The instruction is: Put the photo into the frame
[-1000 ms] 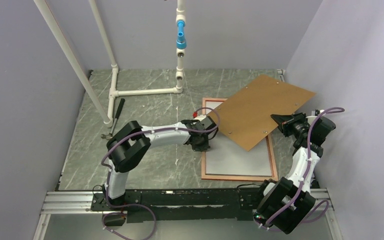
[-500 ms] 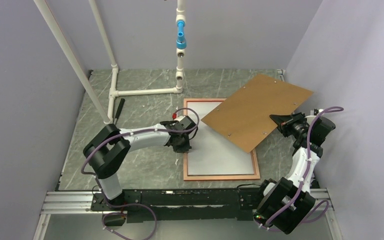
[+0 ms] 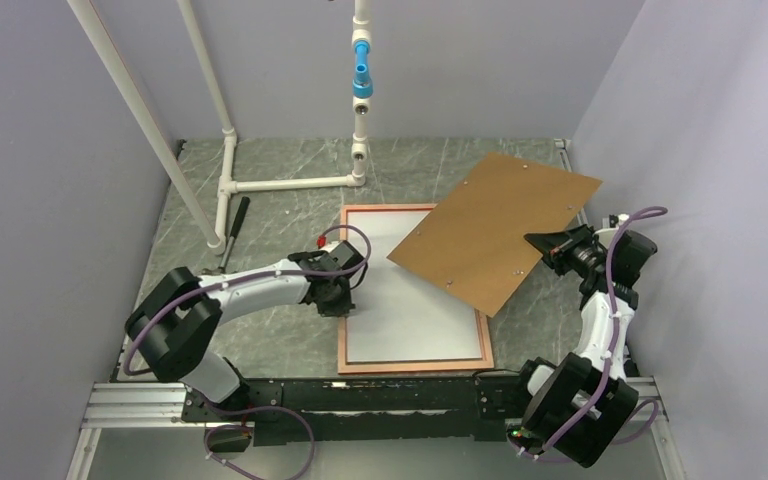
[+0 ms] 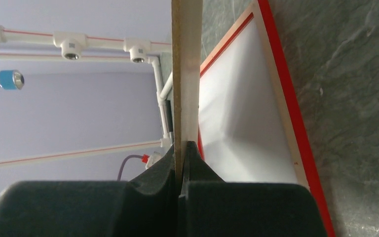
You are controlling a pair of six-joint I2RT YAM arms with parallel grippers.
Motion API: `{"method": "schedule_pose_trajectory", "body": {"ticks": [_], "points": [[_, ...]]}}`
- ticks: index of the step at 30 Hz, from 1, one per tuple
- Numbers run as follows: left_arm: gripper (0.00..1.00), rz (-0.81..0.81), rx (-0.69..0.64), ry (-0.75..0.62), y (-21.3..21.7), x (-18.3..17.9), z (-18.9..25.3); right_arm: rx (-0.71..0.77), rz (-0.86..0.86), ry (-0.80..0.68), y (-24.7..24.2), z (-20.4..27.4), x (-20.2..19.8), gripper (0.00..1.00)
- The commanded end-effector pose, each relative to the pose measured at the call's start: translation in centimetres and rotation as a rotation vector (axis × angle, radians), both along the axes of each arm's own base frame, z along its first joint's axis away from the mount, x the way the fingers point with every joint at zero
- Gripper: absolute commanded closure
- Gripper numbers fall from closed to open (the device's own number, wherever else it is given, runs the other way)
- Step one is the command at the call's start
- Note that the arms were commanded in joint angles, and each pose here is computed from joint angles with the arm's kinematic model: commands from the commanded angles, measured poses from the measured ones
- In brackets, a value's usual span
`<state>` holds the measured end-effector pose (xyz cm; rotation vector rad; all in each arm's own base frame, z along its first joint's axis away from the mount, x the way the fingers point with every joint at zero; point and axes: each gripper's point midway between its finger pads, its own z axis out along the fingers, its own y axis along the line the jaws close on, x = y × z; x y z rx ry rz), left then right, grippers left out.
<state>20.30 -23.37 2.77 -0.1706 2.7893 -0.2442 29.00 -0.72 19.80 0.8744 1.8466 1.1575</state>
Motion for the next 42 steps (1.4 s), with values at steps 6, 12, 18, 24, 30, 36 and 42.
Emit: {"method": "schedule_pose_trajectory", "body": {"ticks": [6,12,18,24,30,36,42], "points": [[0.97,-0.100,0.047,-0.052,3.2,0.4,1.1,-0.018,0.190,-0.070,4.3,1.7,0.4,1.00],[0.81,-0.110,0.099,-0.037,3.8,0.4,1.1,-0.023,0.248,-0.074,6.0,2.0,0.5,1.00],[0.14,-0.097,0.023,-0.061,3.1,0.4,2.4,-0.041,0.287,-0.066,6.4,2.3,0.2,1.00],[0.11,-0.083,-0.100,-0.105,2.7,0.9,4.4,-0.051,0.309,-0.079,6.7,2.9,-0.1,1.00],[0.10,-0.049,-0.146,-0.140,4.1,1.3,5.5,-0.053,0.351,-0.072,7.5,2.9,-0.2,1.00],[0.10,0.004,-0.226,-0.151,6.1,1.4,5.4,-0.058,0.409,-0.064,8.8,2.6,-0.6,1.00],[0.10,0.033,-0.288,-0.154,7.6,1.3,5.3,-0.052,0.481,-0.064,10.5,2.4,-1.0,1.00]]}}
